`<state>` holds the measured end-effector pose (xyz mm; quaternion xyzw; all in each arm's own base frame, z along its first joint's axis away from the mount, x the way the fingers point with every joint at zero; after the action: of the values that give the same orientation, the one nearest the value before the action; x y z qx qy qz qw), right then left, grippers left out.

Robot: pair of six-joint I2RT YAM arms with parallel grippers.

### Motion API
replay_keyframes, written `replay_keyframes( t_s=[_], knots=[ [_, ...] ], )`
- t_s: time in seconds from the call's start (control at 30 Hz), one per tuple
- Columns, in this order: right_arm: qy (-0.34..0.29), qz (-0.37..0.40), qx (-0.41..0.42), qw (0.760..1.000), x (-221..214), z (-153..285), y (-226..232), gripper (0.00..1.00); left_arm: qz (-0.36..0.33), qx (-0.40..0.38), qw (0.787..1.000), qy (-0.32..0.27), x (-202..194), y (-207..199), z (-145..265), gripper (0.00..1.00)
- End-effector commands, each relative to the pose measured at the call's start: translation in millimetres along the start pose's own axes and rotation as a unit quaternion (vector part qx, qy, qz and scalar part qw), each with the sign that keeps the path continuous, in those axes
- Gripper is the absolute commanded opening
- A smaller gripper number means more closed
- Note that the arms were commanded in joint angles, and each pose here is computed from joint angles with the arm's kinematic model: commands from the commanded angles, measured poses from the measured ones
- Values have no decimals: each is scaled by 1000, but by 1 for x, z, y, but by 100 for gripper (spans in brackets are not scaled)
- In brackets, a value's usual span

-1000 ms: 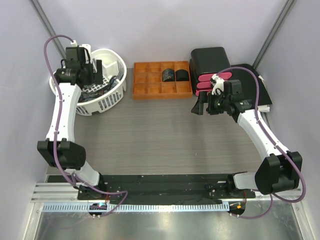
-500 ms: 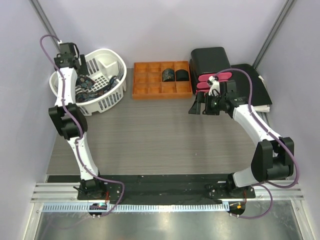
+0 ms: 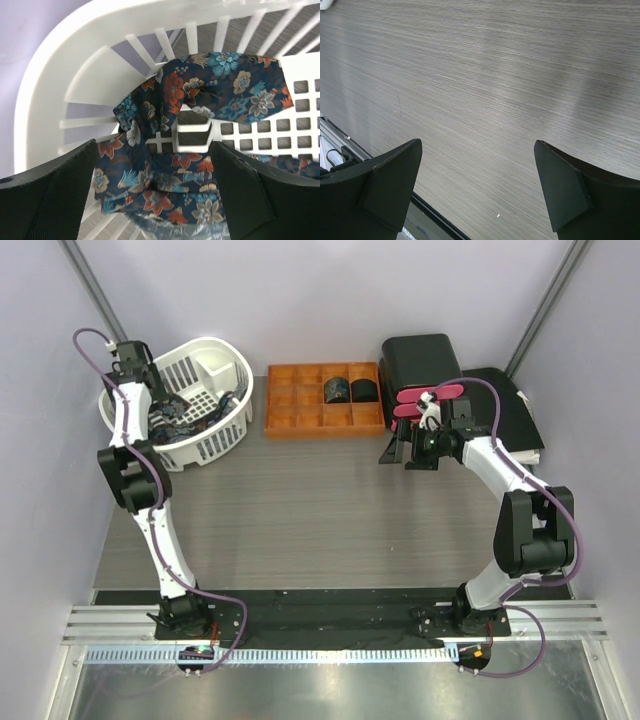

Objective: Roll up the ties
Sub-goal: Pick up the tie from the bin.

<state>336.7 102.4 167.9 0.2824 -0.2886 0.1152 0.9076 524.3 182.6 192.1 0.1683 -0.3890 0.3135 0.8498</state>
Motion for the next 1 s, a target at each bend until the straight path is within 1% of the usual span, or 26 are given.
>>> replay_keyframes(
  t_s=[0.0,0.17,0.37,0.47,0.5,0.57,0.6,0.67,0.7,0.73,0.77,0.8,0.83,0.93,0.97],
  knots=[
    [-34,9,15,999,23,6,2,100,25,18,999,-9,-3,3,-23,93],
    [-33,3,12,999,24,5,-4,100,24,23,999,8,-21,0,-44,93],
    [-34,-1,12,999,25,6,-9,100,25,30,999,-3,-26,-4,-64,91],
    [-33,-2,12,999,26,7,-11,100,24,15,1000,-6,-28,-8,-73,80],
    [-33,-4,12,999,27,8,-11,100,25,9,1000,-8,-27,-10,-73,68],
    [-32,-7,16,999,28,9,-11,100,33,-9,999,-20,-19,-14,-70,56],
    [-32,-6,16,999,29,9,-11,100,35,-32,999,-21,-16,-19,-67,41],
    [-32,-7,17,999,29,10,-10,100,40,-64,996,-42,2,-23,-50,26],
    [-32,-9,19,999,29,10,-10,100,43,-87,994,-52,7,-27,-47,11],
    [-33,-12,21,999,30,10,-9,100,46,-102,991,-75,24,-28,-30,5],
    [-32,-14,22,999,29,11,-9,100,50,-110,989,-87,32,-28,-22,0],
    [-33,-15,25,999,29,11,-8,100,54,-118,986,-100,41,-28,-14,0],
    [-34,-16,25,999,30,12,-7,100,56,-134,982,-117,55,-29,2,0],
    [-37,-15,27,999,31,14,-5,100,52,-176,973,-141,74,-33,28,0],
    [-38,-15,28,999,31,14,-5,100,53,-188,969,-155,85,-32,44,0]
  ],
)
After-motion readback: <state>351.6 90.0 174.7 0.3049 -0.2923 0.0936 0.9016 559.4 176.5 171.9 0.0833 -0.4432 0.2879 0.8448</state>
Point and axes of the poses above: each gripper's point midway between its finger pads, its own z axis back along the fingers, its own y axis along the line the jaws close on, x = y × z, the point moved 6 cm from there along z, back along the fingers, and after that the axes turned 12 degrees about z, right-handed, at the moved point
